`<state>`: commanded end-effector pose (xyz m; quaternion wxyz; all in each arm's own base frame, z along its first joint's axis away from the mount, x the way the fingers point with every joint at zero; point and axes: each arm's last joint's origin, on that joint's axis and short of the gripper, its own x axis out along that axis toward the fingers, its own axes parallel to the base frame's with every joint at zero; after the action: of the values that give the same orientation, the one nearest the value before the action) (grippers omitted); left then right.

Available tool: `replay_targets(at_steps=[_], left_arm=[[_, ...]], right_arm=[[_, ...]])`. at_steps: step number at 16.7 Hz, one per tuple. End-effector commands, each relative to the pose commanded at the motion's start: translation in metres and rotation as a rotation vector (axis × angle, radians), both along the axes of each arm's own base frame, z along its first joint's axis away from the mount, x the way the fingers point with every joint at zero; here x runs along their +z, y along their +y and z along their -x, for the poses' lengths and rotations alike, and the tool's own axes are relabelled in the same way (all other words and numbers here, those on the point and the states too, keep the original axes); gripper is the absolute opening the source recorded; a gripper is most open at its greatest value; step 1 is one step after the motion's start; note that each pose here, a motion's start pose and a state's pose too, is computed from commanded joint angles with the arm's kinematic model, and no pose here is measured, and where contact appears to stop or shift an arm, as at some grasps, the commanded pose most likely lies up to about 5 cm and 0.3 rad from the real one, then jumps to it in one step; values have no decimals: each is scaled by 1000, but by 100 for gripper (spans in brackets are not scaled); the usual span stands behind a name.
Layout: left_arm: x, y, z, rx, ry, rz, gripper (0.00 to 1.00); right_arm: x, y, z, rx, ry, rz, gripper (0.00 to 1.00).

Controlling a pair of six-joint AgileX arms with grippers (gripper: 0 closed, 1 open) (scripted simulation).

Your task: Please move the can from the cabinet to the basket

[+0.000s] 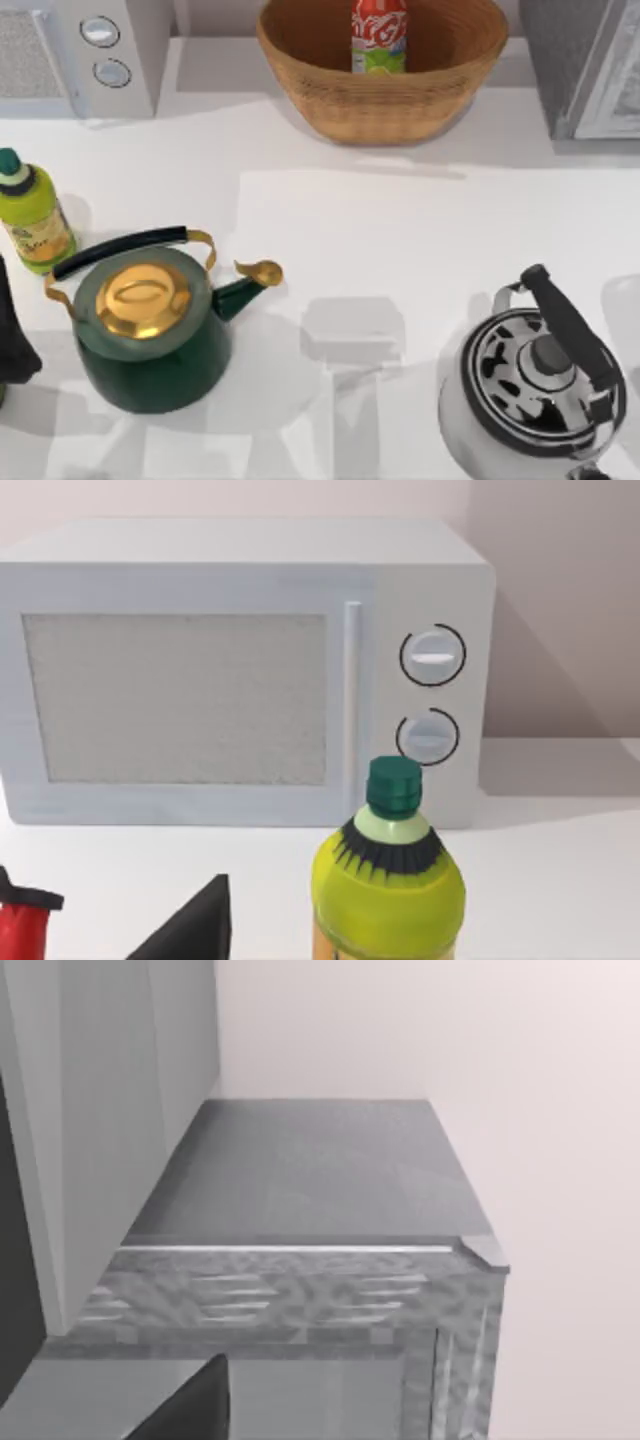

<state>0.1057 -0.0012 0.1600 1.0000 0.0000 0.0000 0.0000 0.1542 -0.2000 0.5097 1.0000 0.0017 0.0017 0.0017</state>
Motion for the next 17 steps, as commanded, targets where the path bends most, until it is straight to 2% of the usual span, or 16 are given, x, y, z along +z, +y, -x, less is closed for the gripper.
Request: replay_targets(at_steps=[5, 9, 14, 17], left_arm=[[0, 0, 0, 0, 0, 0, 100], [0, 0, 0, 0, 0, 0, 100], [0, 0, 0, 0, 0, 0, 100], [0, 0, 0, 0, 0, 0, 100]], right_arm=[[1, 3, -6, -2, -3, 4, 100], [4, 30, -39, -1, -9, 5, 100], [6, 112, -94, -2, -9, -2, 100], [5, 179, -108, -2, -7, -4, 100]])
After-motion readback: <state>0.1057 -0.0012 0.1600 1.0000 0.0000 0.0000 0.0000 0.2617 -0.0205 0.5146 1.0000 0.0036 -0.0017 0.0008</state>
